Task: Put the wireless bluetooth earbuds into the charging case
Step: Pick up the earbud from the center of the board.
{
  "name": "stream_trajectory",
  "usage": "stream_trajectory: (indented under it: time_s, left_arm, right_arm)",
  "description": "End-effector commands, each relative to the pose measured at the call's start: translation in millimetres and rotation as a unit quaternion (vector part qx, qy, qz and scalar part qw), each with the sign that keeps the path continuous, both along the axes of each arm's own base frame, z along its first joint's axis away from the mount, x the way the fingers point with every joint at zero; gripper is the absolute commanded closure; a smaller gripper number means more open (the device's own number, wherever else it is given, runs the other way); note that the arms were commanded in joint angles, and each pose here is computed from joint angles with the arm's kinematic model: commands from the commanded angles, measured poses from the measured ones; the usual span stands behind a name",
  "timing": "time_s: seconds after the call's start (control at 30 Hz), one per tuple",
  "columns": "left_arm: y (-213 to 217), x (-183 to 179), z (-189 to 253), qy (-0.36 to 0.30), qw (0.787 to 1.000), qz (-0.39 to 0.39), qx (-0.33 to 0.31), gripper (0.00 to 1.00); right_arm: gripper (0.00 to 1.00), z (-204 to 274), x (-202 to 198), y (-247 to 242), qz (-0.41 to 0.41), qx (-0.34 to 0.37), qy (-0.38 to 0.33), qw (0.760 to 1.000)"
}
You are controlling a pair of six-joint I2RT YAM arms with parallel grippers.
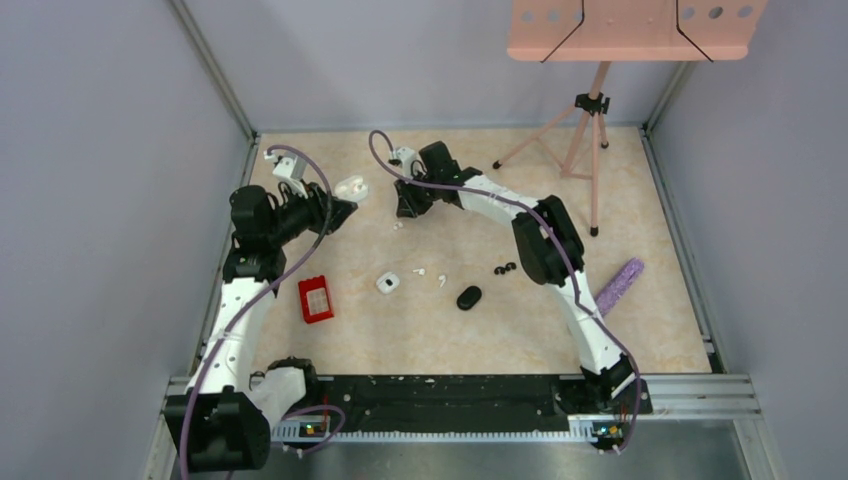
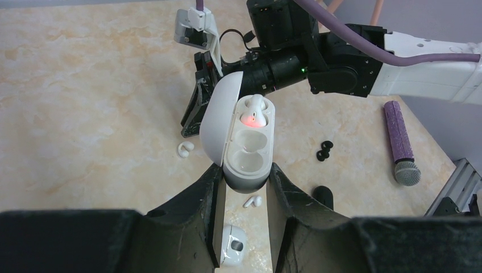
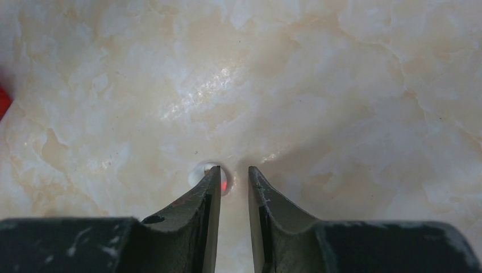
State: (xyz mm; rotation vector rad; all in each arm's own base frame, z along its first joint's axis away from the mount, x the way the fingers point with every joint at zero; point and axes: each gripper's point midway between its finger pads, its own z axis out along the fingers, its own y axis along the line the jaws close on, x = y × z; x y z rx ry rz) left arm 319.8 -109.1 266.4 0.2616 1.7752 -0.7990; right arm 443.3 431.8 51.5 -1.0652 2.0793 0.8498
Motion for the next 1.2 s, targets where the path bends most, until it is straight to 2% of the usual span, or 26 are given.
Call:
stream_trajectory:
  time_s: [0.0, 0.3, 1.17]
  left_arm:
    - [3.6, 4.0, 26.0, -0.042, 0.999, 0.006, 0.007, 1.0]
    - [3.2, 1.8, 26.4, -0.044, 0.999, 0.004, 0.009, 1.0]
    - [4.3, 4.3, 16.8, -0.037, 0.999, 0.01, 0.002, 1.0]
  right_arm:
    - [0.76, 0.1, -3.9, 17.7, 0.024, 0.012, -0.011, 1.0]
    - [0.77, -13.9, -10.6, 15.3, 0.033, 0.004, 0.002, 0.999]
    - [0.8, 1.0, -43.2, 11.9, 0.073, 0.014, 0.025, 0.997]
